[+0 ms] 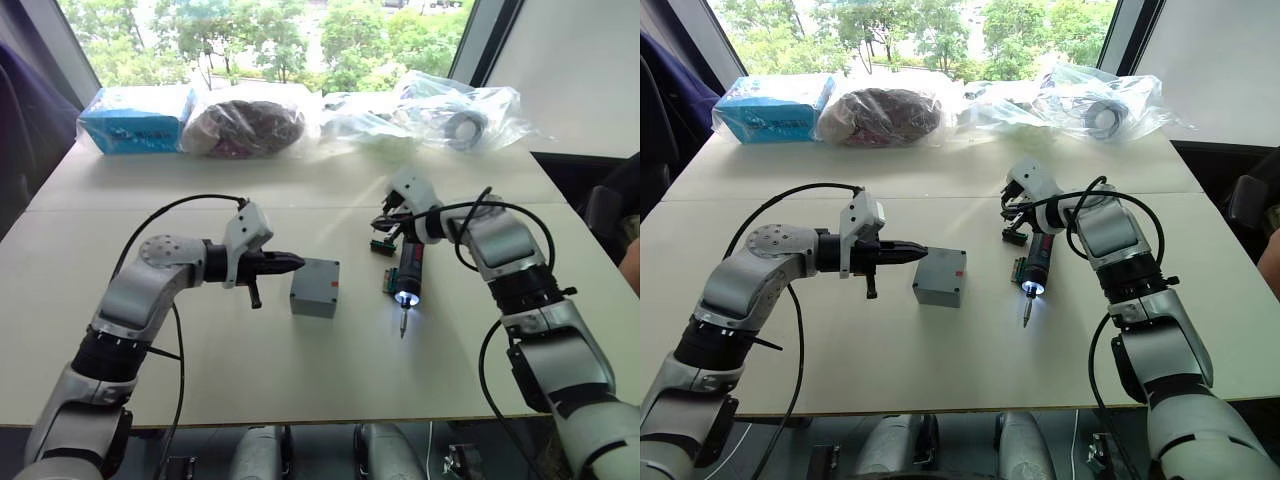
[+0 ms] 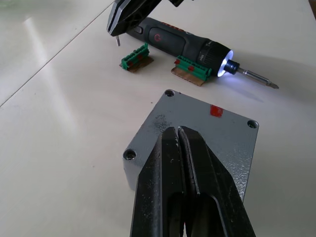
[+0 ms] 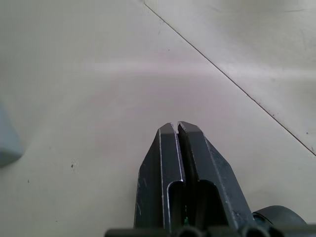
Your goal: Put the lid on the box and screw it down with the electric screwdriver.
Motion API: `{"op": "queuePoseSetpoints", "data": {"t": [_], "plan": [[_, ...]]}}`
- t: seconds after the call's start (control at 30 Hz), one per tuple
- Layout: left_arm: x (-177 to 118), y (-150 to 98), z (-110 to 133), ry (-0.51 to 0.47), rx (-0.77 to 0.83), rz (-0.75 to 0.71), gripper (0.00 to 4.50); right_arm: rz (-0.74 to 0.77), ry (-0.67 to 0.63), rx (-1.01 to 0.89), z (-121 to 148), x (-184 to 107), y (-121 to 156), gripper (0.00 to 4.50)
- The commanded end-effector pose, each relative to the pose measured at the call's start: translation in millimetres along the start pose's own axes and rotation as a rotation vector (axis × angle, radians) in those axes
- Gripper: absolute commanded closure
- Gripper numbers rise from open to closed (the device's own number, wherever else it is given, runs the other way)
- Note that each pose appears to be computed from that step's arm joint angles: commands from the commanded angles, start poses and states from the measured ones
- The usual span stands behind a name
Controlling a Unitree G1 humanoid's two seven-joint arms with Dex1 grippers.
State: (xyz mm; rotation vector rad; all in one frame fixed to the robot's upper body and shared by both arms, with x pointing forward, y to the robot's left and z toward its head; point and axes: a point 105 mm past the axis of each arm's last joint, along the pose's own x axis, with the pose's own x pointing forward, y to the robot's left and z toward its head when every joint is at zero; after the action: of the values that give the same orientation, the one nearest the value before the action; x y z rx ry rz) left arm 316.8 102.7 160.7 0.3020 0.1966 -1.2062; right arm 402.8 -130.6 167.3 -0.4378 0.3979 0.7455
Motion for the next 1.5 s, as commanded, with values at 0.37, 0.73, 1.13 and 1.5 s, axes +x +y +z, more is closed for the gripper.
{"op": "queuePoseSetpoints", "data": {"t": [0.37, 0.73, 1.13, 1.5], "plan": [[-33, 4, 8, 0.031, 0.017, -0.026, 4.5, 0.18, -0.313, -0.126, 44, -32, 80, 4.48], [-28, 5, 8, 0.025, 0.012, -0.027, 4.5, 0.173, -0.281, -0.142, 26, -24, 91, 4.48], [-25, 5, 7, 0.024, 0.014, -0.025, 4.5, 0.194, -0.239, -0.155, 14, -22, 96, 4.48], [-24, 5, 5, 0.028, 0.019, -0.023, 4.5, 0.194, -0.232, -0.15, 12, -18, 98, 4.48]]}}
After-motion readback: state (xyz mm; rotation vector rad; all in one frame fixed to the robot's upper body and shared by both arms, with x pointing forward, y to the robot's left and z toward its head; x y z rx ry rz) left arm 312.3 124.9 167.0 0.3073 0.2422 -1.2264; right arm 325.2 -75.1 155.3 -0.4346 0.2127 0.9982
